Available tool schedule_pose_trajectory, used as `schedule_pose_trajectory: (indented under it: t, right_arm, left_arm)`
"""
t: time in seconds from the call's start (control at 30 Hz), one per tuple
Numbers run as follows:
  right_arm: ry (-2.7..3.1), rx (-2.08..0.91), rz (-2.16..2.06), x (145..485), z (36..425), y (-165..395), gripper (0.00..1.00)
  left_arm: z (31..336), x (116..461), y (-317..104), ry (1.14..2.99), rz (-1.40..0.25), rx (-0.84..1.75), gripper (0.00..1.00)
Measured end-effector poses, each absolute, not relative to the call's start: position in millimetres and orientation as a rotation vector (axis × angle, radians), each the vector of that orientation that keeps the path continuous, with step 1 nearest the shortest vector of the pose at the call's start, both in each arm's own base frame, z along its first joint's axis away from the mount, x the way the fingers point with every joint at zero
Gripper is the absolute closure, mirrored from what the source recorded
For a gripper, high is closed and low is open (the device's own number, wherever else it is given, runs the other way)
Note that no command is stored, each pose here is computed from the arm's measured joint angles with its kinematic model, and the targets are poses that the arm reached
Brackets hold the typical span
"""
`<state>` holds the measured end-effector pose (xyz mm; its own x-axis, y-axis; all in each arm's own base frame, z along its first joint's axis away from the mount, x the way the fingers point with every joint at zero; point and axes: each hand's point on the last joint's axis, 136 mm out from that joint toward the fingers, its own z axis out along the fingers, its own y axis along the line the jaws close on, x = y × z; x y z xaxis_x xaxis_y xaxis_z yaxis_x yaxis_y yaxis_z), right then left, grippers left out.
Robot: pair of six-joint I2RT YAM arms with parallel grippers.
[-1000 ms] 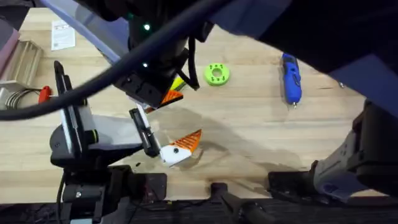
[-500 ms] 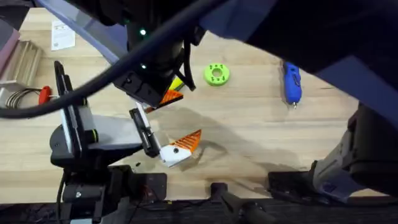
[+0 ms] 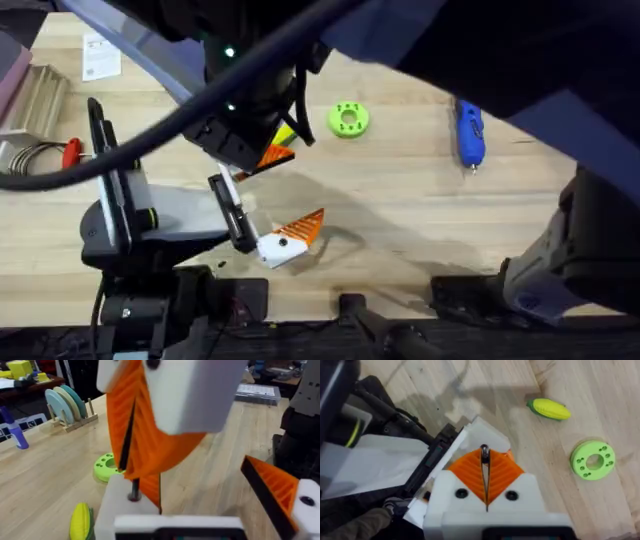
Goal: Pick up the gripper from the table and insert it into the empty holder that is missing its gripper. Then pick up a screw, insert it into the mounting hole, and use the screwdriver to tighten it. Finally, clean up the table by picking up the vegetable and placing it into the bucket.
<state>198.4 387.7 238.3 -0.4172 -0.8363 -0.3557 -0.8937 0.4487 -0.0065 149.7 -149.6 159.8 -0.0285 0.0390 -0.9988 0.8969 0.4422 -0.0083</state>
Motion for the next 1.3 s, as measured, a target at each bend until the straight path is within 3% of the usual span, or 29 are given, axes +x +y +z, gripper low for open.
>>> schedule_pose_trajectory:
  t: [1.3]
  right_arm:
    - [2.413,-1.479,0.270,198.1,233.7,390.2,0.995]
  left_arm:
    - [159.7,149.6,-149.6,1.440,-0.860,0.883,0.015]
